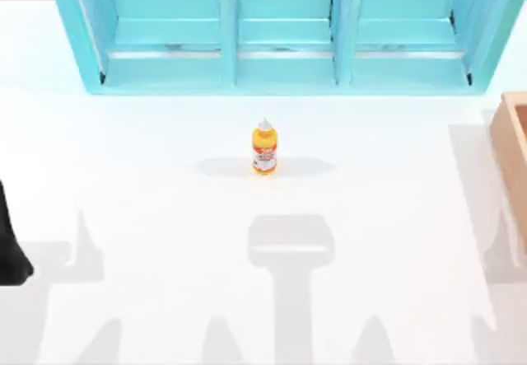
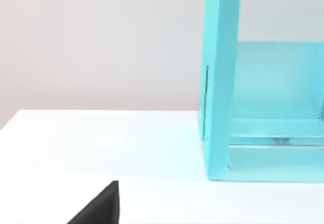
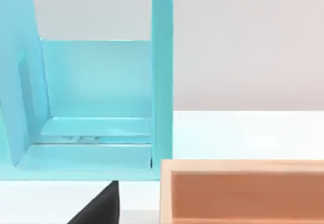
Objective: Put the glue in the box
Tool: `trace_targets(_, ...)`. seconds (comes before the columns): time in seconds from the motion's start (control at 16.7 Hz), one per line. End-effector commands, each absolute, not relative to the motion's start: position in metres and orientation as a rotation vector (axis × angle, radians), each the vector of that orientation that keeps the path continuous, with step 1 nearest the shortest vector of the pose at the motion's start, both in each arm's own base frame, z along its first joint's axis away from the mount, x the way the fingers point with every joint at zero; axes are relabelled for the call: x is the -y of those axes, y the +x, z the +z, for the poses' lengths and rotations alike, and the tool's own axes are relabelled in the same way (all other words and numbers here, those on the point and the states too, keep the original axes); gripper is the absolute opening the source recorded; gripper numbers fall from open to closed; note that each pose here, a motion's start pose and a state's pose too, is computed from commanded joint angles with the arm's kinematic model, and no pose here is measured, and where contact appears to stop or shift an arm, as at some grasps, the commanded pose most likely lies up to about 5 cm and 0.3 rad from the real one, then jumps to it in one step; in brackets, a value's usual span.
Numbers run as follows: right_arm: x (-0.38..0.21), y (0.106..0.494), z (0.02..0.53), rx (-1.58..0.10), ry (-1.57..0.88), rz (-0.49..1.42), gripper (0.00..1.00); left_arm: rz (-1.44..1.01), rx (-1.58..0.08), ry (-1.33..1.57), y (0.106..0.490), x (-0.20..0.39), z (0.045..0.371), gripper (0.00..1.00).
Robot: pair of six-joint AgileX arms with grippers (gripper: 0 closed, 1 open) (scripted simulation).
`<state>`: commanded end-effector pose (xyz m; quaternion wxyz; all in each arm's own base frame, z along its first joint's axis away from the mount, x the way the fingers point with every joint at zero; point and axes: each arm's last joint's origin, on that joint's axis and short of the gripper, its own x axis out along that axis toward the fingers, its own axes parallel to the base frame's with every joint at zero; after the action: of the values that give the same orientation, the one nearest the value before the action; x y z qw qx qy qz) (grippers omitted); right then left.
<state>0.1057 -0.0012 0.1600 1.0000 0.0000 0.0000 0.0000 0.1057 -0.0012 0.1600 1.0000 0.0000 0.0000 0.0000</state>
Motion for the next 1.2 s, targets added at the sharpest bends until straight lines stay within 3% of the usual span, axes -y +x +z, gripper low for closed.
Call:
trace_targets(0.6,-0.012,0.127,0.196,-0.002,-0.004,-0.005,1.00,0.000,0.000,0.000,0.106,0.001,0.160,1.00)
trace_targets(0.96,-0.061,0.189,0.231,0.002,-0.012,-0.007,1.00,0.000,0.000,0.000,0.106,0.001,0.160,1.00)
trace_targets(1.2,-0.127,0.238,0.222,0.004,-0.017,-0.008,1.00,0.000,0.000,0.000,0.106,0.001,0.160,1.00)
